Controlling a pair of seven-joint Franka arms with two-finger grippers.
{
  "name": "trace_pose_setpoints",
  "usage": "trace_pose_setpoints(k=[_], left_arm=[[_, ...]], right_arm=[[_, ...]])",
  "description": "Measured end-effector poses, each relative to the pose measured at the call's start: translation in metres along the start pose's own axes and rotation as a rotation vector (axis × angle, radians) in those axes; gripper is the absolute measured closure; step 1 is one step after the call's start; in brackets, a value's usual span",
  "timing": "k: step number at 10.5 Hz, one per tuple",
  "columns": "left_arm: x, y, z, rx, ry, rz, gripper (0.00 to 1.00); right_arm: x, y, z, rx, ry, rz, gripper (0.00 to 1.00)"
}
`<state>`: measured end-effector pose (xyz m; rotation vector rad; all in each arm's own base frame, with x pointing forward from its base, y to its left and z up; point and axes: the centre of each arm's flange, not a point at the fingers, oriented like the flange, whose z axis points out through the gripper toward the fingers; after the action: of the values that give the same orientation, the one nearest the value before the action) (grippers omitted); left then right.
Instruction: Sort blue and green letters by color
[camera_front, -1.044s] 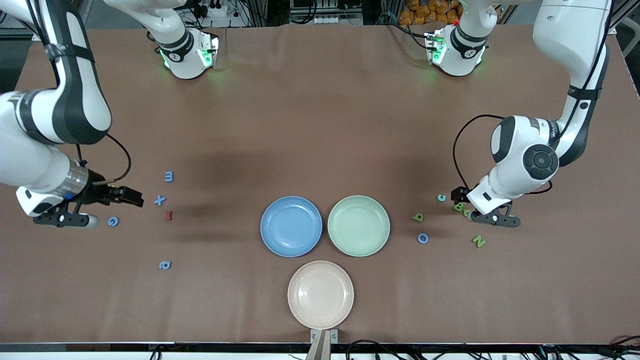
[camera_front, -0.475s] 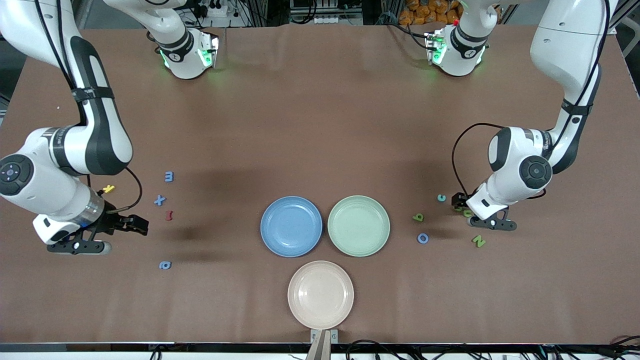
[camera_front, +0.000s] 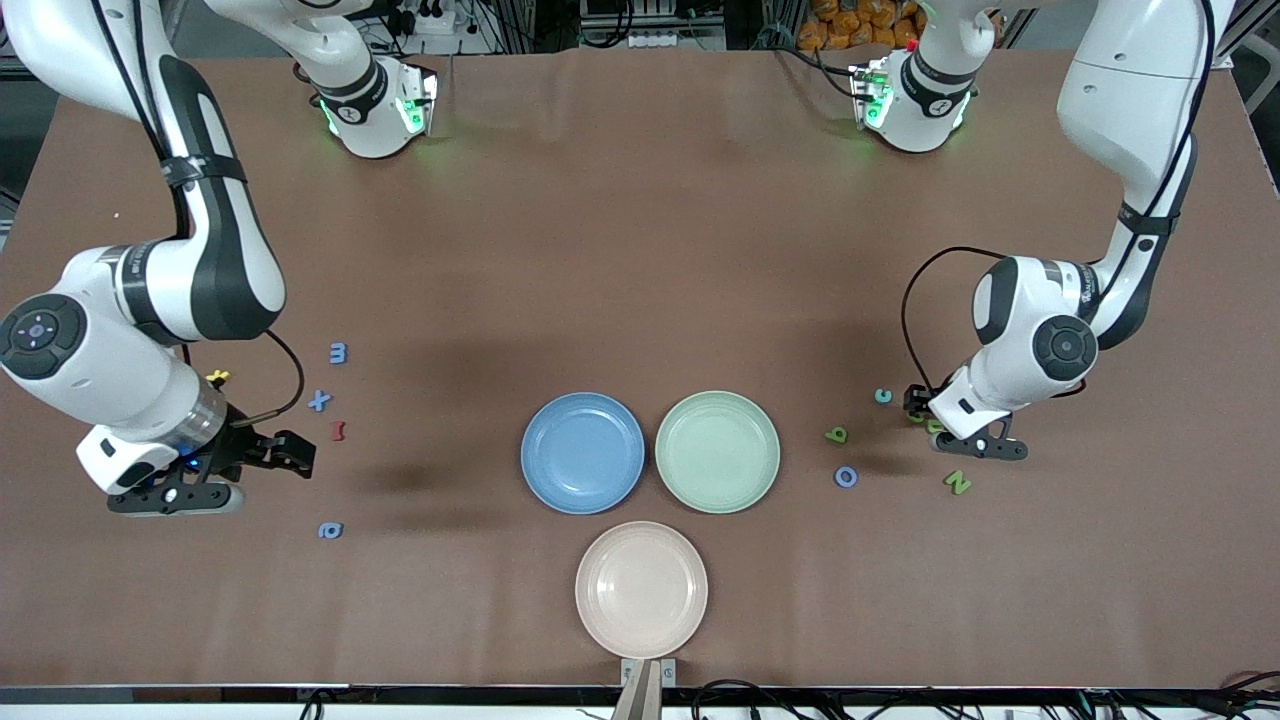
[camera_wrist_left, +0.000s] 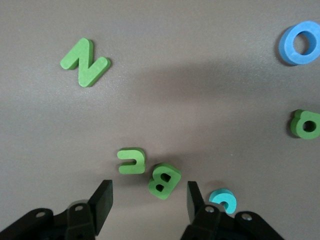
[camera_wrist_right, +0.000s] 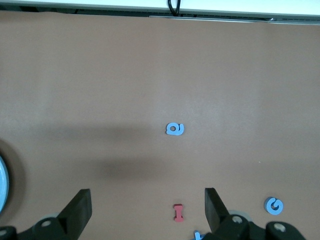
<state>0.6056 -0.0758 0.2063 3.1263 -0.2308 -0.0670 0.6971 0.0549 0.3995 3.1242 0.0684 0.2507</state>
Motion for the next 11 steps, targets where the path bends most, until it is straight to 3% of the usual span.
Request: trace_pose_setpoints(k=[4,7,8,10,11], left_arm=[[0.000,0.005,0.001,-0.013,-0.003,-0.196,0.32],[0.001,0.007,0.000,-0.016,-0.001,-0.374,0.44],[0.001,0.007,0.000,-0.016,-0.001,-0.421,0.44],[0.001,0.010,0.000,-0.017,-0.002,-0.516,0.44],[0.002,0.012,0.001,-0.017,-0.001,-0.543,0.44]], right_arm=[[0.003,-0.009,-0.008,0.002,0.008,-0.014,0.00],[0.007,-0.015,-0.015,0.002,0.025,-0.020,0.00],[0.006,-0.012,-0.014,-0.001,0.013,-0.016,0.00],[-0.002,-0.010,-0.015,-0.010,-0.077,-0.015,0.00],[-0.001,-0.010,-0.020,-0.010,-0.083,-0.016,0.00]])
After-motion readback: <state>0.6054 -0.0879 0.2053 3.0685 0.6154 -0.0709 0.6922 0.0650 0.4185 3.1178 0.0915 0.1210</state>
